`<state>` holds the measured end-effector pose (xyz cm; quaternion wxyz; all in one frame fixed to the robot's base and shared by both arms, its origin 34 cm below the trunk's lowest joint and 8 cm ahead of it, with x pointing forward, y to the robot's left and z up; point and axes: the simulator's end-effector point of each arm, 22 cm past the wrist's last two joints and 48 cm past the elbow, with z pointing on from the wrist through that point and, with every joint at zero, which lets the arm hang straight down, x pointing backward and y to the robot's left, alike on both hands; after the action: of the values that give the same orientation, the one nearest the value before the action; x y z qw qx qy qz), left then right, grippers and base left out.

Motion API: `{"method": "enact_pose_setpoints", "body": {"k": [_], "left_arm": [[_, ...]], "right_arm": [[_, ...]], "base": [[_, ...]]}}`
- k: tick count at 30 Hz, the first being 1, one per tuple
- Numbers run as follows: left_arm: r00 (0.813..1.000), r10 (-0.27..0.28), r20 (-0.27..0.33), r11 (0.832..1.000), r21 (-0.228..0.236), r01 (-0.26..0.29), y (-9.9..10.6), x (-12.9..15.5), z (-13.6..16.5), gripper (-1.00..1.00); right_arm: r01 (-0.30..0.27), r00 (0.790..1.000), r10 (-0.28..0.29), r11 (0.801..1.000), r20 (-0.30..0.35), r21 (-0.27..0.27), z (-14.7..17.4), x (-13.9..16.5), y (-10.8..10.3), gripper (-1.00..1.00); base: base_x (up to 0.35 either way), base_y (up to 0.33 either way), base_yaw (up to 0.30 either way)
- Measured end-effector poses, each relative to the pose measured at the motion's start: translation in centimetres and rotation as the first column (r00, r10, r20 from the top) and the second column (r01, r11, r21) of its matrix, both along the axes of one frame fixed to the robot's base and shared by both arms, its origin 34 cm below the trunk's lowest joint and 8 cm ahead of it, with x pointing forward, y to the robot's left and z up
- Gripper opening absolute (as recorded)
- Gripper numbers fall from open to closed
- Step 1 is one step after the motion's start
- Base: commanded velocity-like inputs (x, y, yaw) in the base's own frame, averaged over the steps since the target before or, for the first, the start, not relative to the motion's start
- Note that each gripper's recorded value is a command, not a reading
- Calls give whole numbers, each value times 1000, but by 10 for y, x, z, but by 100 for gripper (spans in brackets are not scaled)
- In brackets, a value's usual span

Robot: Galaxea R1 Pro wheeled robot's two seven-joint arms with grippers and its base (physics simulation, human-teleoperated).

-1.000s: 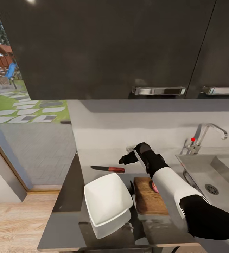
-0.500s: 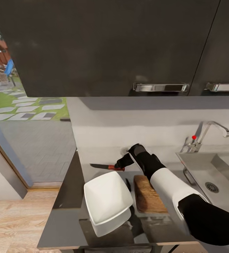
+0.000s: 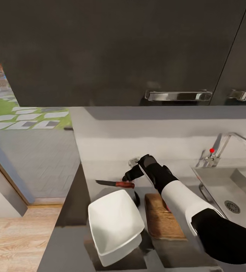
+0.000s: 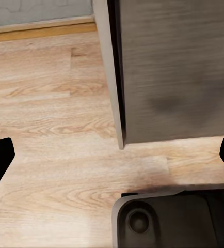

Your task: In the kitchen, take the Vidalia onion out of the sink, dice it on the chopping board with the paring knife, put the diced onion into the bowl on the countertop, then place both the paring knife and the chopping board into the sink.

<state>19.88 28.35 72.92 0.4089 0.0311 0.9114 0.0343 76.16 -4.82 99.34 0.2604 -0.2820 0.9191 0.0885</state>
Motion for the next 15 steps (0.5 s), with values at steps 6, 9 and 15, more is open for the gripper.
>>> {"method": "enact_pose_setpoints", "body": {"k": [6, 9, 15], "left_arm": [[1000, 0, 0, 1000, 0, 0, 0, 0, 0, 100], [1000, 0, -1, 1000, 0, 0, 0, 0, 0, 100], [1000, 0, -3, 1000, 0, 0, 0, -1, -1, 100]], "right_arm": [[0, 1000, 0, 1000, 0, -2, -1, 0, 0, 100], [0, 1000, 0, 1000, 0, -3, -1, 0, 0, 100], [0, 1000, 0, 1000, -1, -2, -1, 0, 0, 100]], "base": [[40, 0, 0], [5, 0, 0], [1, 0, 0]]}}
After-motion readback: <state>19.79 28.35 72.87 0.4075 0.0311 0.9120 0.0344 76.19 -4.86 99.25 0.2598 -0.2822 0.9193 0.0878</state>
